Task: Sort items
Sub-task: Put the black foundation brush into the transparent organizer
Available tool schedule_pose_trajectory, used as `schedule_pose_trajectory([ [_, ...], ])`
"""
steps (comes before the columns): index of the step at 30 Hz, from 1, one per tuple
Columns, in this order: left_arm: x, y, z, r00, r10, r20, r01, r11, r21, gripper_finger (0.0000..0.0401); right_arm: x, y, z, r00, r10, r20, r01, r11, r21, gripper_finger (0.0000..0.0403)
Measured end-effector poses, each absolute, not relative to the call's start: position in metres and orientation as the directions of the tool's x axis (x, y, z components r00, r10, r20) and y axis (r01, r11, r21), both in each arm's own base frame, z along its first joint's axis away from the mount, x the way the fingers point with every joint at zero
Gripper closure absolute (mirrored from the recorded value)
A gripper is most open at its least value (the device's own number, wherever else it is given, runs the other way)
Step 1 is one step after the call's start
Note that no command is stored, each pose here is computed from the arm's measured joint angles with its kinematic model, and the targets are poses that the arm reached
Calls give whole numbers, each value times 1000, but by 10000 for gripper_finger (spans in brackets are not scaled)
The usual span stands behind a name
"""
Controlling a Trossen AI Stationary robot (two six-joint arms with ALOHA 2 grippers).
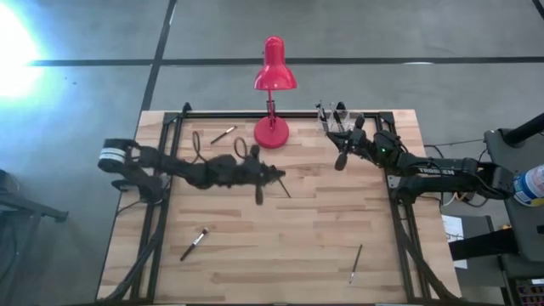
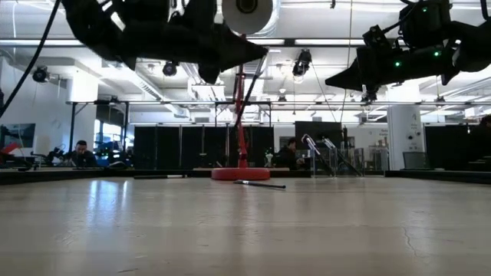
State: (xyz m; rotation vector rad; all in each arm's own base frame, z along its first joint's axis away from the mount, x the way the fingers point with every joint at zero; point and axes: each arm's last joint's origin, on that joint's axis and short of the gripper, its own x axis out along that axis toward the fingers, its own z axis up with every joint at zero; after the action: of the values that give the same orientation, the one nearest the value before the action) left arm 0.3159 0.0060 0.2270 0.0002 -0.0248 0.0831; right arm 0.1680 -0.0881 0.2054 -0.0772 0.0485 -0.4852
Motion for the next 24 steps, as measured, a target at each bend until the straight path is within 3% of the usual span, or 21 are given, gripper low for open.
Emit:
schedule_pose_trajectory([
  [13, 307, 31, 235, 962, 0, 274, -10, 999, 35, 399, 195, -77, 206, 982, -186, -39, 186, 982, -25, 385],
  [19, 307, 31, 232, 968, -8, 253, 0, 1000, 31, 400, 226, -67, 205, 993, -92, -69, 90, 996, -28, 343],
  [24, 308, 30, 215, 995, -9, 98, 5, 999, 46, 400, 238, -69, 201, 987, -86, -134, 83, 996, -25, 305],
])
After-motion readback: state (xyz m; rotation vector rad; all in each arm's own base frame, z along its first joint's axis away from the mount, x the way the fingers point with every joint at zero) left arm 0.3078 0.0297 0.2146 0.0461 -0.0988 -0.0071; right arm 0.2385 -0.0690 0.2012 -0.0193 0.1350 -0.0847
